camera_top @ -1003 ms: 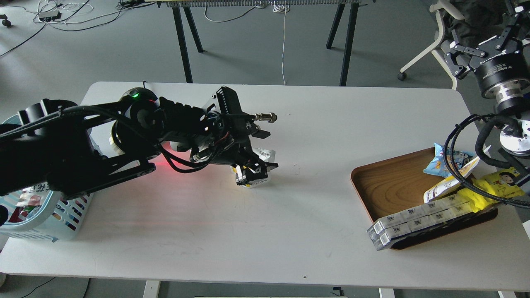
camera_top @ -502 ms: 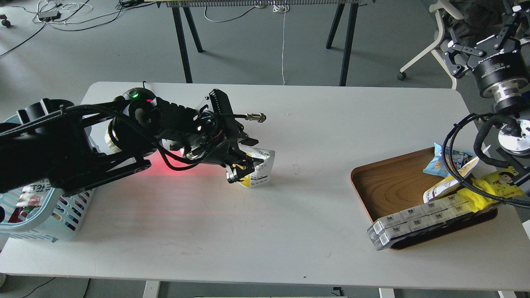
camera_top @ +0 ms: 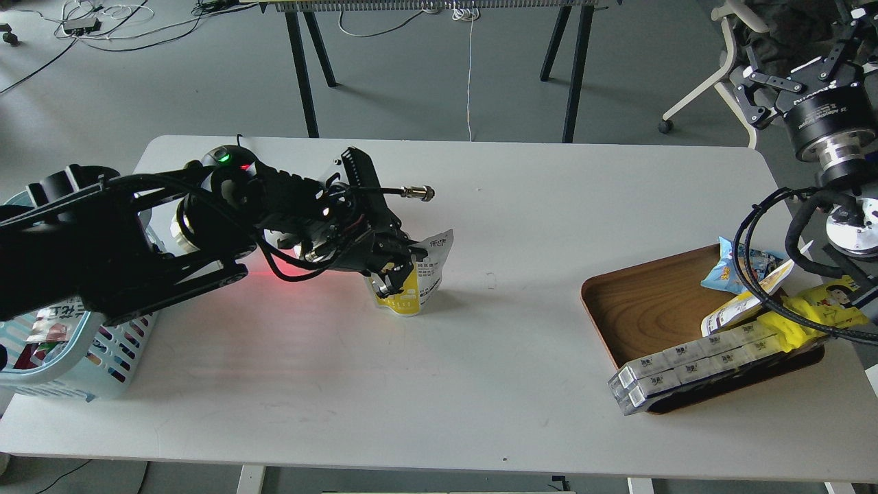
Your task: Scan snack and place in basket
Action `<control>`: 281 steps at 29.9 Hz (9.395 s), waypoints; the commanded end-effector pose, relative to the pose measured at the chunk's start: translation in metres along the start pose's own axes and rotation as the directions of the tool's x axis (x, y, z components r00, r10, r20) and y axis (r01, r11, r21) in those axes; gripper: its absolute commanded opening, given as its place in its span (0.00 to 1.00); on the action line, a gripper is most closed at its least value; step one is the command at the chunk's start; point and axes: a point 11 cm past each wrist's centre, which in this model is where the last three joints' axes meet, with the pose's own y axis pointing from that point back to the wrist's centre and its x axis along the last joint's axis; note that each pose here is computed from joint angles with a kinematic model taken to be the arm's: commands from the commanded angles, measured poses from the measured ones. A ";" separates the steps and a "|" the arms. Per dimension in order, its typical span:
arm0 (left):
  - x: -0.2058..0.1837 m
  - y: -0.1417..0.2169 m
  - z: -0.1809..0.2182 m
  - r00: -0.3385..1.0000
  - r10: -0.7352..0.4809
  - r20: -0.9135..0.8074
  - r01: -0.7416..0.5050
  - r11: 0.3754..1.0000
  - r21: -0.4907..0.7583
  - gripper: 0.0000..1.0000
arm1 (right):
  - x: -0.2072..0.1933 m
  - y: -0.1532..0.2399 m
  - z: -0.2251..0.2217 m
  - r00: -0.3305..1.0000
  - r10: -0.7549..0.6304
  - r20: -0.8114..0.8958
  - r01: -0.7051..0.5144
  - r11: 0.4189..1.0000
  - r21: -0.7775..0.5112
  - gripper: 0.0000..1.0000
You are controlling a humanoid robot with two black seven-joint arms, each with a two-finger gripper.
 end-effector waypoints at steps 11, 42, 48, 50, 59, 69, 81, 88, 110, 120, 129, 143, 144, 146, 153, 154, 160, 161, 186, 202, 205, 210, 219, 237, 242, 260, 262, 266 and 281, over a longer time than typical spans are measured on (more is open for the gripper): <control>-0.010 0.043 -0.021 1.000 0.008 -0.011 -0.008 1.000 0.016 0.00 | 0.001 -0.001 -0.005 1.000 0.005 0.000 -0.005 1.000 0.014 0.99; -0.063 0.115 -0.074 0.990 -0.035 -0.137 0.057 0.985 0.161 0.00 | 0.002 -0.001 -0.011 1.000 0.004 0.000 -0.004 1.000 0.027 0.99; -0.063 0.111 -0.071 0.990 -0.038 -0.135 0.058 0.987 0.150 0.00 | 0.001 -0.002 -0.015 1.000 0.004 0.010 -0.004 0.999 0.042 0.99; -0.061 0.110 -0.071 0.991 -0.035 -0.131 0.054 0.988 0.148 0.00 | 0.001 -0.002 -0.016 1.000 0.005 0.010 -0.006 0.999 0.045 0.99; -0.058 0.109 -0.071 0.991 -0.030 -0.127 0.049 0.988 0.148 0.00 | 0.003 -0.002 -0.017 1.000 0.008 0.007 -0.009 0.999 0.047 0.99; -0.057 0.112 -0.072 0.992 -0.029 -0.124 0.048 0.987 0.153 0.00 | 0.001 -0.002 -0.016 1.000 0.004 0.010 -0.005 0.999 0.046 0.99; -0.043 0.114 -0.060 0.997 -0.004 -0.081 0.014 0.992 0.125 0.00 | 0.001 -0.003 -0.017 1.000 0.004 0.010 -0.005 0.999 0.048 0.99; -0.033 0.117 -0.063 0.998 0.010 -0.063 -0.002 0.991 0.133 0.00 | 0.000 -0.004 -0.018 1.000 0.002 0.013 -0.003 0.999 0.053 0.99; -0.039 0.135 -0.077 0.997 0.004 -0.079 0.010 0.984 0.175 0.00 | -0.001 -0.004 -0.018 1.000 0.001 0.013 -0.001 0.999 0.053 0.99; -0.057 0.134 -0.094 0.990 -0.021 -0.139 0.051 0.975 0.214 0.00 | 0.000 -0.004 -0.018 1.000 0.003 0.012 -0.004 0.999 0.054 0.99; -0.072 0.130 -0.094 0.984 -0.043 -0.170 0.079 0.974 0.210 0.00 | 0.000 -0.004 -0.016 1.000 0.001 0.012 -0.002 0.999 0.049 0.99; -0.073 0.130 -0.094 0.984 -0.043 -0.171 0.079 0.975 0.210 0.00 | -0.002 -0.005 -0.017 1.000 -0.003 0.014 0.002 0.999 0.052 0.99; -0.073 0.130 -0.094 0.984 -0.042 -0.171 0.078 0.974 0.211 0.00 | -0.003 -0.006 -0.016 1.000 -0.003 0.015 0.003 0.999 0.051 0.99; -0.073 0.130 -0.094 0.985 -0.040 -0.170 0.077 0.974 0.211 0.00 | -0.003 -0.006 -0.015 1.000 -0.004 0.018 0.003 0.999 0.050 0.99; -0.071 0.130 -0.093 0.986 -0.037 -0.164 0.071 0.976 0.206 0.00 | -0.002 -0.006 -0.015 1.000 0.000 0.016 -0.001 0.999 0.051 0.99; -0.069 0.130 -0.091 0.987 -0.034 -0.159 0.067 0.977 0.202 0.00 | -0.001 -0.005 -0.015 1.000 0.002 0.015 -0.003 0.999 0.051 0.99; -0.057 0.135 -0.094 0.991 -0.015 -0.135 0.043 0.977 0.211 0.00 | -0.006 -0.008 -0.016 1.000 -0.011 0.019 0.010 0.999 0.054 0.99; -0.056 0.135 -0.095 0.991 -0.014 -0.133 0.043 0.976 0.213 0.00 | -0.008 -0.010 -0.019 1.000 -0.015 0.017 0.014 0.998 0.059 0.99; -0.012 0.114 -0.085 0.997 0.043 -0.059 -0.033 0.985 0.169 0.00 | -0.006 -0.010 -0.026 1.000 -0.012 0.008 0.012 0.997 0.070 0.99; -0.037 0.111 -0.078 0.995 0.014 -0.097 0.002 0.987 0.161 0.00 | -0.007 -0.011 -0.027 1.000 -0.015 0.009 0.014 0.997 0.070 0.99; -0.040 0.126 -0.074 0.997 0.010 -0.079 0.004 0.986 0.169 0.00 | -0.007 -0.011 -0.026 1.000 -0.015 0.010 0.015 0.997 0.069 0.99; -0.052 0.159 -0.072 0.997 -0.012 -0.072 0.027 0.978 0.207 0.00 | -0.007 -0.010 -0.025 1.000 -0.013 0.010 0.013 0.998 0.068 0.99; -0.078 0.256 -0.091 0.999 -0.004 -0.052 0.024 0.915 0.403 0.00 | -0.004 -0.009 -0.025 1.000 -0.007 0.009 0.006 0.998 0.069 0.99; -0.206 0.356 -0.057 0.966 -0.151 -0.212 0.243 0.811 0.532 0.00 | -0.002 -0.007 -0.019 1.000 0.000 0.020 -0.001 0.998 0.064 0.99; -0.222 0.344 -0.043 0.967 -0.148 -0.205 0.232 0.840 0.490 0.00 | -0.001 -0.006 -0.019 1.000 0.002 0.018 -0.004 0.998 0.062 0.99; -0.195 0.346 -0.053 0.927 0.196 -0.320 0.018 0.828 0.560 0.88 | 0.002 -0.004 -0.022 1.000 0.007 0.010 -0.008 0.998 0.064 0.99; -0.177 0.341 -0.064 0.872 0.333 -0.358 -0.074 0.813 0.577 0.89 | 0.001 -0.005 -0.023 1.000 0.006 0.009 -0.007 0.998 0.066 0.99; -0.146 0.331 -0.090 0.701 0.549 -0.455 -0.214 0.770 0.601 0.91 | -0.001 -0.008 -0.028 1.000 0.000 0.005 0.000 0.997 0.075 0.99; -0.035 0.314 -0.186 -0.273 0.620 -0.736 -0.644 0.450 0.618 0.99 | -0.003 -0.025 -0.096 0.996 0.008 -0.091 0.001 0.994 0.106 0.99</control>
